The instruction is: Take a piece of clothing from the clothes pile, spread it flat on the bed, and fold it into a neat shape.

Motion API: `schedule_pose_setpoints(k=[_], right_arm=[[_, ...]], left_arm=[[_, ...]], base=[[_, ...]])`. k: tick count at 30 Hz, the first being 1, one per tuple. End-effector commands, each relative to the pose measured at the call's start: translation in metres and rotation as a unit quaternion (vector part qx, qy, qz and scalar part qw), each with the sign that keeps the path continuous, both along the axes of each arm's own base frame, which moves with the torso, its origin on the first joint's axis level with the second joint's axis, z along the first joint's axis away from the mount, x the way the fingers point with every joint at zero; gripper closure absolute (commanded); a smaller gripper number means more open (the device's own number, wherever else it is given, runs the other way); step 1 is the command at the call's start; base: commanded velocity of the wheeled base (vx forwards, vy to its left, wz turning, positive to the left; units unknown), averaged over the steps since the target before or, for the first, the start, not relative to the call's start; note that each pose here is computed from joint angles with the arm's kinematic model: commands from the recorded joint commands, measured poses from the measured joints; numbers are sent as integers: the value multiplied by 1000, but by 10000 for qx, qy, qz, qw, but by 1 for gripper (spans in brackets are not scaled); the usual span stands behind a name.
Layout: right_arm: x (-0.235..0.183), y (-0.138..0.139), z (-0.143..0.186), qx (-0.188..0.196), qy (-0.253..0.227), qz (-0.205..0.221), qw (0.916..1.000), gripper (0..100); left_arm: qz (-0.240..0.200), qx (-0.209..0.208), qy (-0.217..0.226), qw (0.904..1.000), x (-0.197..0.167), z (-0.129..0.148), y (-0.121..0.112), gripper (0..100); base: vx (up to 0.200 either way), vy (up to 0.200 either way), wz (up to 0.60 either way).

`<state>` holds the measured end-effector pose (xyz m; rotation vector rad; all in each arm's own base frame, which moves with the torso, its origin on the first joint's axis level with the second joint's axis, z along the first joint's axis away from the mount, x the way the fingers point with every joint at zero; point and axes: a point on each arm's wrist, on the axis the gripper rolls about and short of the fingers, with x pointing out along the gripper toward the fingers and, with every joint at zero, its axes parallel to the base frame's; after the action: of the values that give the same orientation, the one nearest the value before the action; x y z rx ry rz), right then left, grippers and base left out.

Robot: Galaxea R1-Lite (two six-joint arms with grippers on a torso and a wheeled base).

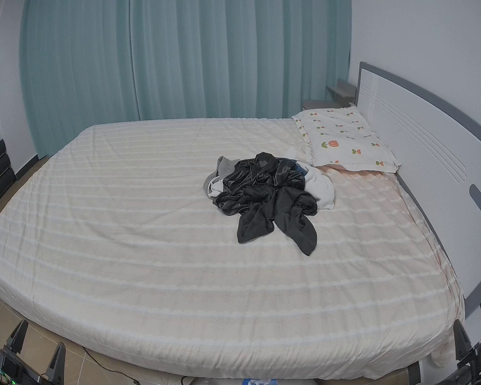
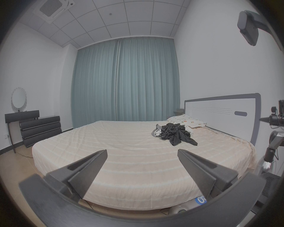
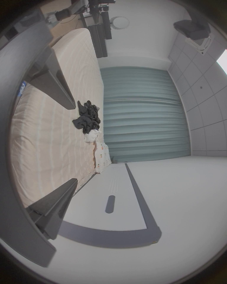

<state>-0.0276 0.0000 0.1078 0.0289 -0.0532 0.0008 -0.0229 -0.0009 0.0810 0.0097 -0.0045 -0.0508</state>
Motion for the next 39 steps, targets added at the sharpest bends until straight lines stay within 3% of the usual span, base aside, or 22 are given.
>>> schedule_pose_setpoints(k=[1, 3, 4, 5, 8, 11, 19, 30, 35, 39], right_arm=[[28, 1, 52, 3, 809, 314, 9962, 0], [34, 2, 51, 27, 1000, 360, 9943, 0], [54, 2, 51, 104, 1527, 413, 9874, 0], [57, 2, 52, 123, 1588, 419, 9863, 0], [107, 4, 56, 189, 2246, 543, 9727, 0], [159, 11, 53, 261, 2520, 693, 9649, 0], [273, 27, 20, 448, 2948, 562, 9528, 0], [371, 76, -14, 731, 3097, 457, 9469, 0], [405, 96, -28, 699, 3050, 553, 9482, 0], [448, 120, -57, 638, 2943, 335, 9530, 0]], left_arm=[[-7, 29, 50, 10000, 1, -5, 0, 0], [-7, 29, 50, 10000, 1, -5, 0, 0], [-7, 37, 50, 10000, 1, -5, 0, 0], [-7, 37, 50, 10000, 1, -5, 0, 0], [-30, 37, 50, 10000, 1, -5, 0, 0], [-53, 29, 66, 10000, 1, -5, 0, 0], [-68, 14, 120, 9999, 2, -5, 0, 0], [-60, 7, 113, 9999, 2, -5, 0, 0], [-53, -1, 106, 9999, 1, -5, 0, 0], [-52, -16, 107, 9999, 1, -5, 0, 0]], base=[[0, 0, 0], [0, 0, 0], [0, 0, 0], [0, 0, 0], [0, 0, 0], [0, 0, 0], [0, 0, 0], [0, 0, 0], [0, 0, 0], [0, 0, 0]])
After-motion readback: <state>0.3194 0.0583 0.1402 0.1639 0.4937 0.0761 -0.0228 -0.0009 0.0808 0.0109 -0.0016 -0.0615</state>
